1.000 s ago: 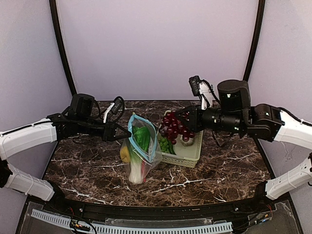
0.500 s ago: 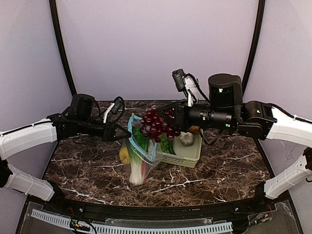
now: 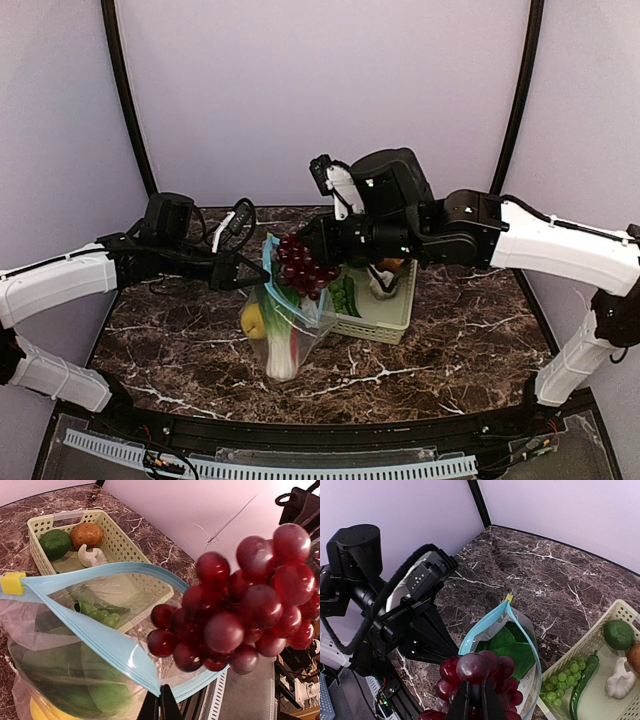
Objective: Place the food in the zip-top bag and seal the zipper
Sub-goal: Place the fake fruit in the zipper food storage bag.
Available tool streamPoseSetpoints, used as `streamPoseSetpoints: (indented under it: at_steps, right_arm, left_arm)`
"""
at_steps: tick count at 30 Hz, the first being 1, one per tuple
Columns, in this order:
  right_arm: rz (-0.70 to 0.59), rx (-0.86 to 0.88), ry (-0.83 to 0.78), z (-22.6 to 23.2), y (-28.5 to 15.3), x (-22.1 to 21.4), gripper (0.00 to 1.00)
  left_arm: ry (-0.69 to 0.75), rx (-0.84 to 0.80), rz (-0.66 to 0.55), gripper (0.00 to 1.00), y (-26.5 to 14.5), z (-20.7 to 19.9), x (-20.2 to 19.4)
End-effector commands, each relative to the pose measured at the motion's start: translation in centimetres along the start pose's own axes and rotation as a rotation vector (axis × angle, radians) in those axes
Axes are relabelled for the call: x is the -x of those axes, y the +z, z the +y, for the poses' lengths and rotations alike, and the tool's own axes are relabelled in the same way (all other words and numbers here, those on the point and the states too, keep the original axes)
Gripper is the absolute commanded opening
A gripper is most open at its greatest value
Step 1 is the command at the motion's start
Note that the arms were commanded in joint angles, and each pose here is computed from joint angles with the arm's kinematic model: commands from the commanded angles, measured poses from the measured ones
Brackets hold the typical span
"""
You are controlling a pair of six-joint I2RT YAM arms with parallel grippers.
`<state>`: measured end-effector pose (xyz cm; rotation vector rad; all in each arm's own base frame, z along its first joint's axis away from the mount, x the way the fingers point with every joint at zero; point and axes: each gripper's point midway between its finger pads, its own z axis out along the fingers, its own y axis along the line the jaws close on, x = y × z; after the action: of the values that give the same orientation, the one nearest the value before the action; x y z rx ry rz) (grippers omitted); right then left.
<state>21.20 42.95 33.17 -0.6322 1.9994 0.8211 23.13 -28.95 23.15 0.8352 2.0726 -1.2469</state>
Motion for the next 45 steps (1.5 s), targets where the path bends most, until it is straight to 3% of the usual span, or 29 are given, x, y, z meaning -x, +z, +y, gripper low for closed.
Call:
streamPoseSetpoints:
  at_steps: [1, 8, 18, 29, 36, 45]
  right_arm:
    - [0.029, -0.115, 0.040, -1.1, 1.0, -0.1, 0.03]
    - [0.120, -0.307, 0.019, -4.1, 3.5, -2.8, 0.03]
    - [0.120, -0.408, -0.014, -5.2, 6.4, -3.1, 0.03]
    - [0.073, -0.394, 0.004, -4.6, 8.9, -2.8, 0.03]
    - [0.129, -0.436, -0.012, -6.5, 9.1, -6.5, 0.02]
    - [0.201, -0.335, 0.039, -6.6, 7.6, -10.5, 0.04]
  left_arm:
    - [0.033, -0.047, -0.034, 0.01, -0.5, -1.1, 0.5]
    - [0.038, -0.065, -0.035, 0.01, -0.4, -1.4, 0.4]
    - [0.047, -0.072, -0.033, 0.01, -0.4, -1.5, 0.4]
    - [0.045, -0.069, -0.029, 0.01, -0.2, -1.4, 0.3]
    - [0.045, -0.067, -0.027, 0.01, -0.2, -1.3, 0.2]
    - [0.054, -0.048, -0.028, 0.01, -0.3, -1.1, 0.3]
